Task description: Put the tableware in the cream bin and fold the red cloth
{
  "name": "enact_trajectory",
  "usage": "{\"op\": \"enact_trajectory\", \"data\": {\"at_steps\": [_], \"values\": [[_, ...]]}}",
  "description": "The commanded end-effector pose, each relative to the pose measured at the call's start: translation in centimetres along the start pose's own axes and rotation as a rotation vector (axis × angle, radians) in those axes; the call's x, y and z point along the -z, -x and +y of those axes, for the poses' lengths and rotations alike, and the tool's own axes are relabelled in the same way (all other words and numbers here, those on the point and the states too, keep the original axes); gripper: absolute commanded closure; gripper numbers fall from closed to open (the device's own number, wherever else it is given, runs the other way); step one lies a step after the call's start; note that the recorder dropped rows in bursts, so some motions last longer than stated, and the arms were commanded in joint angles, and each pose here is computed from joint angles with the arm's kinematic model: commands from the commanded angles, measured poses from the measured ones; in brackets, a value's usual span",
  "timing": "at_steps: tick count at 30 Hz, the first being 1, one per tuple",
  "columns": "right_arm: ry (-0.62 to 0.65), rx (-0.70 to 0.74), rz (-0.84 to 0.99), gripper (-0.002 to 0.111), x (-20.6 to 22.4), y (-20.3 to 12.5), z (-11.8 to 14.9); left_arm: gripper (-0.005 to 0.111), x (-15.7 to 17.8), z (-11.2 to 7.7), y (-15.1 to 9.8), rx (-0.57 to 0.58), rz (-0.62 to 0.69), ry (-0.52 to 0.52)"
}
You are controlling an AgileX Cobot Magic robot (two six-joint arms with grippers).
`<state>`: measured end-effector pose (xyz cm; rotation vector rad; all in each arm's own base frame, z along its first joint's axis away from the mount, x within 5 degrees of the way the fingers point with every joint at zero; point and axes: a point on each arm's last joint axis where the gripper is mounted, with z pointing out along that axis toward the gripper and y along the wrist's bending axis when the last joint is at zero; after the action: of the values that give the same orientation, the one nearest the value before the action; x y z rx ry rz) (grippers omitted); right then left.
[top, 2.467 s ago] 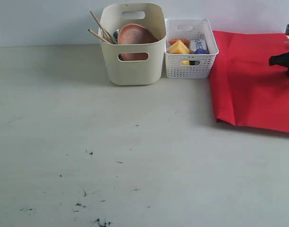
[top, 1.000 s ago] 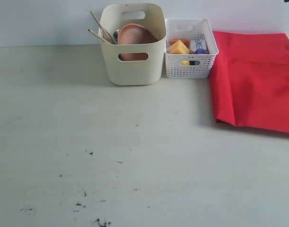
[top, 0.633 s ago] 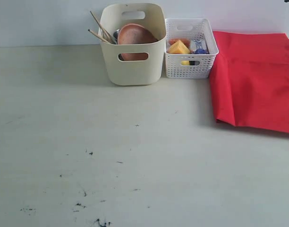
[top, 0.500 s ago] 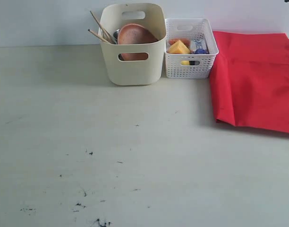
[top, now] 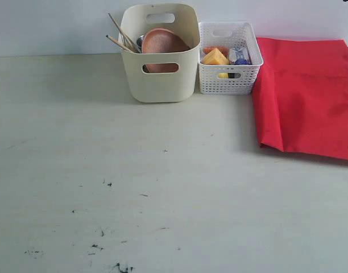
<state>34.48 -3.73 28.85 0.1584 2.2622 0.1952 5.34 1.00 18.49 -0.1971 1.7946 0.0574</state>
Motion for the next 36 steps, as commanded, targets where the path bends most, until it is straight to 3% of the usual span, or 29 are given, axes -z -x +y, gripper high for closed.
{"op": "enact_trajectory", "data": {"at_steps": [1, 19, 28, 36], "values": [[-0.005, 0.011, -0.012, 0.108, 0.1, 0.0, 0.0, 0.105, 0.0, 0.0, -0.1, 0.0, -0.002, -0.005], [-0.021, 0.019, -0.055, 0.108, 1.2, 0.1, 0.0, 0.105, 0.0, 0.0, -0.1, 0.0, -0.002, -0.005], [-0.002, 0.061, -0.277, 0.108, 11.6, -0.9, 2.2, 0.105, 0.0, 0.0, -0.1, 0.0, -0.002, -0.005], [0.013, 0.103, -0.481, 0.108, 19.7, -4.5, 3.7, 0.105, 0.0, 0.0, -0.1, 0.0, -0.002, -0.005]]}}
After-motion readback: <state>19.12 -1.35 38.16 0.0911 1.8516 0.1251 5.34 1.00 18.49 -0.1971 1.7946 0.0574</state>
